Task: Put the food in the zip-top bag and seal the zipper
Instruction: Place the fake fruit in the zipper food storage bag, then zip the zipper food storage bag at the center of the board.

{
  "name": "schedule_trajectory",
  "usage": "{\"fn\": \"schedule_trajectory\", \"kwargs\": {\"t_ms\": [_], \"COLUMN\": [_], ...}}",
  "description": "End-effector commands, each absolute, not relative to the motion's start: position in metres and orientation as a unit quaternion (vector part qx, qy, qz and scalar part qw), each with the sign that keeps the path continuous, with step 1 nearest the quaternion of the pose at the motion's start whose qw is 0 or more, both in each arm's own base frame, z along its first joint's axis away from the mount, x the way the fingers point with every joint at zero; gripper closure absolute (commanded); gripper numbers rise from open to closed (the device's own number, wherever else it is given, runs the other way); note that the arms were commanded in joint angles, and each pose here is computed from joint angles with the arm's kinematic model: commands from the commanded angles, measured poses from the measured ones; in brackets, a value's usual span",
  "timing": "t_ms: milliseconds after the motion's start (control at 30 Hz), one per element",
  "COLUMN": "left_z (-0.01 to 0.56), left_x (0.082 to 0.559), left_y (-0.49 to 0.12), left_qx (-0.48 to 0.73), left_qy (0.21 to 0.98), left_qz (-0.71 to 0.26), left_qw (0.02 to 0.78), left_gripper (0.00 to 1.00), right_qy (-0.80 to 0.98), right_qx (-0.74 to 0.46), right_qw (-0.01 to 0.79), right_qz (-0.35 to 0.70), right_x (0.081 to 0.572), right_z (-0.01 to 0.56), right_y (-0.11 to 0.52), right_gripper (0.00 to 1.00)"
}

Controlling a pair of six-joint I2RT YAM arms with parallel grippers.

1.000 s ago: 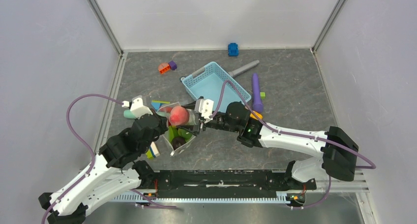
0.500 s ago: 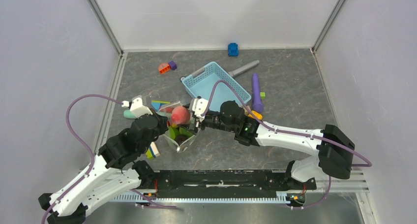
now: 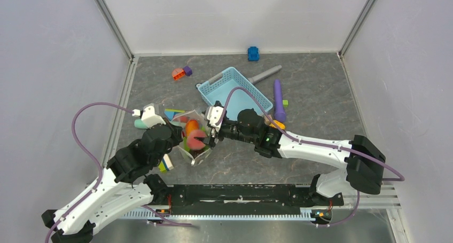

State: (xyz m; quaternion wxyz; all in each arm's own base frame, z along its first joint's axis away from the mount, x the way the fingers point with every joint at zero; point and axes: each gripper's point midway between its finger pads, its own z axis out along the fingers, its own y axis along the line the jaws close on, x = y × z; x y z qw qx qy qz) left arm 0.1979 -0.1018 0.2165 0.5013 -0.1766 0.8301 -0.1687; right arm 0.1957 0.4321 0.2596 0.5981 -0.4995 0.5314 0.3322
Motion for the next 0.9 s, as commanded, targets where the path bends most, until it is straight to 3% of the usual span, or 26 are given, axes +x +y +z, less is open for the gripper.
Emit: {"fn": "schedule_trajectory", "kwargs": {"t_ms": [0,367,700,800,867], "left_z": [0.229,0.228,0.229,0.228,0.228], "left_x": [0.204,0.203,0.204,0.205,0.205], "left_y": [-0.105,-0.105,-0.109,-0.113,-0.115], "left_qx": [-0.181,-0.179,-0.169,-0.162,-0.158], "left_qy": [0.817,0.818,0.819,0.823,0.825], "left_qz": [-0.181,-0.183,-0.187,-0.187,-0.187], "left_qw": [0.516,0.516,0.515,0.512,0.510], "left_gripper": [0.97,0.97,0.96,0.96,0.97], "right_qy": [0.504,0.566,0.651,0.657,0.664], "right_qx": [-0.490,-0.440,-0.440,-0.446,-0.444], "right_qw": [0.625,0.623,0.535,0.518,0.513], "right_qz": [0.340,0.313,0.311,0.318,0.316], "right_x": [0.192,0.207,0.233,0.235,0.239], "right_z": [0.298,0.300,0.262,0.258,0.255], "right_y": [0.430,0.410,0.427,0.436,0.438], "right_gripper": [0.02,0.02,0.01,0.15,0.32]}}
